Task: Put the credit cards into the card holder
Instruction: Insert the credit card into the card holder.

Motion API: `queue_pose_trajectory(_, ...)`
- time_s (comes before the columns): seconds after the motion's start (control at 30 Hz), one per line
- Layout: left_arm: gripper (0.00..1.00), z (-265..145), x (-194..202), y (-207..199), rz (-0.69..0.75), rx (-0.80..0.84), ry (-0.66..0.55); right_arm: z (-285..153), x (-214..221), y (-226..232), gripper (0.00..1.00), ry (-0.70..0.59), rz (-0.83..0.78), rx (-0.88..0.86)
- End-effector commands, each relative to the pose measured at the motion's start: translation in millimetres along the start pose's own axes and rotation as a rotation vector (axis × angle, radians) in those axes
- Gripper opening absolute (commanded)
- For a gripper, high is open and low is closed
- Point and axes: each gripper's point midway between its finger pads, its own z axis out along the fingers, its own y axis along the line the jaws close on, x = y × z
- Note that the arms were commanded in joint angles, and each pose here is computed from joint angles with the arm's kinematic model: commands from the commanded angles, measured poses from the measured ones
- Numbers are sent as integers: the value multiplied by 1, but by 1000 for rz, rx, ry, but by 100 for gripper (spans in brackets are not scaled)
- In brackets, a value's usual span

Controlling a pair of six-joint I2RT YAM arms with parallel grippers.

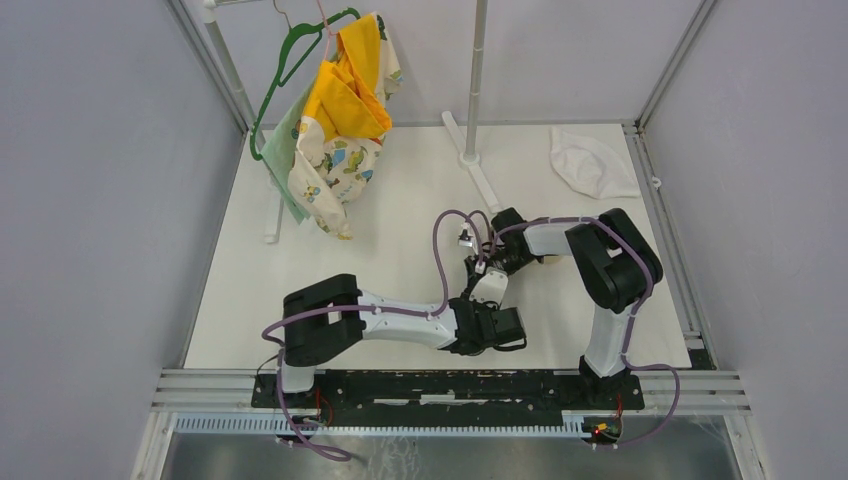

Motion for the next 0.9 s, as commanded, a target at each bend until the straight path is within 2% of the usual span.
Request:
queue_pose_trajectory(0.0, 43, -5, -9, 27, -21, -64, -23, -10, -10, -6, 40, -28, -85, 66)
queue_pose_trajectory(0.2, 42, -13, -13, 24, -19, -20, -24, -20, -18, 2, 40, -56, -136, 64)
queue_pose_trajectory(0.4, 45, -47, -32, 3, -52, 201, -50, -43, -32, 15, 39, -112, -246, 105)
queue_pose_trajectory(0.53, 47, -73, -46, 2, -68, 331, -101, -63, -43, 25, 39, -164, -384, 197)
queue_pose_trajectory(0.7, 47, -89, -52, 26, -50, 375, -196, -90, -59, 45, 39, -275, -593, 302)
queue_pose_trajectory(0.87, 47, -101, -55, 46, -37, 443, -299, -113, -68, 82, 38, -388, -871, 330)
